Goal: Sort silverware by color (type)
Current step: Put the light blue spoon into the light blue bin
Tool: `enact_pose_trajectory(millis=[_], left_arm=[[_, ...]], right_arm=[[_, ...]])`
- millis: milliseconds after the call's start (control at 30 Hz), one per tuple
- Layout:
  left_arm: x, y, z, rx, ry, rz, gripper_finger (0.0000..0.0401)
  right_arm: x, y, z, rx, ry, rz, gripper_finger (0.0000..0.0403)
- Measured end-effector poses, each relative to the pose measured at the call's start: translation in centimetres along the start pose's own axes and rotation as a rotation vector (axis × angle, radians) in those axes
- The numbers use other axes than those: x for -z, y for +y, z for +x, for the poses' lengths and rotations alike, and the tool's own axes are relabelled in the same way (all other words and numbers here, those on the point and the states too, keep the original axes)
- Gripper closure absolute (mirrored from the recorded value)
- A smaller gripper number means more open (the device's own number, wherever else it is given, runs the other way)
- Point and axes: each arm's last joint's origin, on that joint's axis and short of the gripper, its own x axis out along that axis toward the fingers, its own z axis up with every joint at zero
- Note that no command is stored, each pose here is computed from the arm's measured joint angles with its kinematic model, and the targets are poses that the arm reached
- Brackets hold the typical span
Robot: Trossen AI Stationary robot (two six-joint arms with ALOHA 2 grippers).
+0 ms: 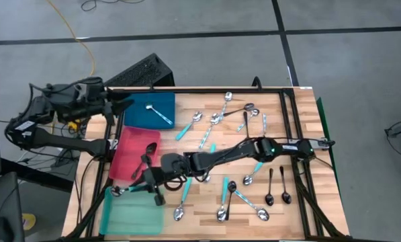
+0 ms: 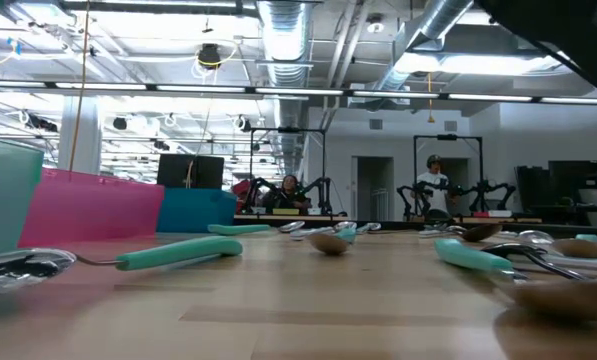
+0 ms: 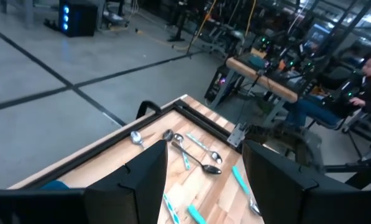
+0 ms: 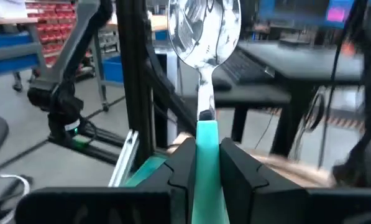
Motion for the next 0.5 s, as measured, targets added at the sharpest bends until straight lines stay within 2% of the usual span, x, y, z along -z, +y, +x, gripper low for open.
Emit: enact_pose_trajectory(millis=[200,500], left_arm=[[0.1,0.4,-0.9,0.003,-0.006,0.008,0.0207],[0.6,0.8,-1.1,-0.033,0.044,0.031,0.0207]], right_arm=[[2.5,0.8,1.2,-0.021,-0.023,0.138,0.0323],[5.7,2.0,2.1,-0.048,0.071,0.169,0.0323]])
